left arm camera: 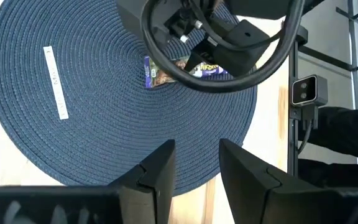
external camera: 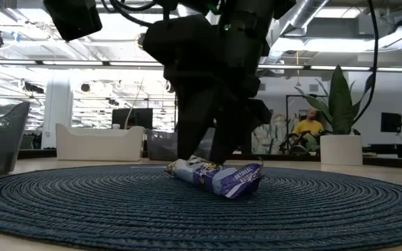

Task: Pick and place Granola Bars by type
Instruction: Put the blue granola bar into the white bin

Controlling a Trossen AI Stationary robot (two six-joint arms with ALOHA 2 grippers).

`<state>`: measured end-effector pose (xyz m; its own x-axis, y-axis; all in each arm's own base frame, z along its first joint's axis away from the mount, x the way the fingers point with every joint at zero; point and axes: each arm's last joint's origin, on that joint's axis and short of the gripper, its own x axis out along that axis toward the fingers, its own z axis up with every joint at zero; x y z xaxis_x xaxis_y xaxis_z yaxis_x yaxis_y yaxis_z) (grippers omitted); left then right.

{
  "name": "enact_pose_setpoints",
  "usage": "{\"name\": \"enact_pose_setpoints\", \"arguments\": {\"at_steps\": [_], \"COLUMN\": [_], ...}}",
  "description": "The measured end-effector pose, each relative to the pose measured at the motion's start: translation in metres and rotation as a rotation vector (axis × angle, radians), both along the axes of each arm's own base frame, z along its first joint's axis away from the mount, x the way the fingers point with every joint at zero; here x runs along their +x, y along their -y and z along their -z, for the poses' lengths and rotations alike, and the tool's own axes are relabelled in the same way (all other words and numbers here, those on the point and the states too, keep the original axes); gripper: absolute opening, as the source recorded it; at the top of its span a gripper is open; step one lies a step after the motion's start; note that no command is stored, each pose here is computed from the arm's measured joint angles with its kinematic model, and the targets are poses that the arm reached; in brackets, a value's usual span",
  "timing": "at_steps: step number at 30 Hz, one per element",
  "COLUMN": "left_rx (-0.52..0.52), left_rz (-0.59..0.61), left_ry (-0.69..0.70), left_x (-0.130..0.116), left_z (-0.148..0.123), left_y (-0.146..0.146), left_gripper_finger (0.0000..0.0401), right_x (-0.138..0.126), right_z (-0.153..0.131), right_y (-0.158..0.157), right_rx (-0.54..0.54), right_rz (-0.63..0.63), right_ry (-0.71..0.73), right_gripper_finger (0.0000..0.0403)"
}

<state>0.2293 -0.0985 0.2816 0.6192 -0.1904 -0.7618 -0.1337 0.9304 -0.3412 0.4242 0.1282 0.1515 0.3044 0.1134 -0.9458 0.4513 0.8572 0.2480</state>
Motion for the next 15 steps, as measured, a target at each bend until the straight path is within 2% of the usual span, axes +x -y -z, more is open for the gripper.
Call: {"name": "enact_pose_setpoints", "arguments": {"at_steps": [3,6,15], "left_rx": [0.000,0.001,0.000], "left_rz": [0.000,0.000,-0.001], "left_ry": [0.000,0.000,0.002], "left_x": [0.000,0.000,0.000], "left_z": [0.000,0.000,0.000], "left_y": [0.000,0.000,0.000], "left_gripper_finger": [0.0114,0.0114,0.0114], "right_x": [0.000,0.000,0.004], "right_z": [0.000,0.000,0.021], "right_y": [0.000,0.000,-0.009], "right_rx": [-0.009,-0.001,0.120], "right_rz": [-0.001,-0.003,-0.048], "right_ry": [0.002,-0.001,-0.048], "right_gripper_finger": [0.0252,0.0230,0.0098]}}
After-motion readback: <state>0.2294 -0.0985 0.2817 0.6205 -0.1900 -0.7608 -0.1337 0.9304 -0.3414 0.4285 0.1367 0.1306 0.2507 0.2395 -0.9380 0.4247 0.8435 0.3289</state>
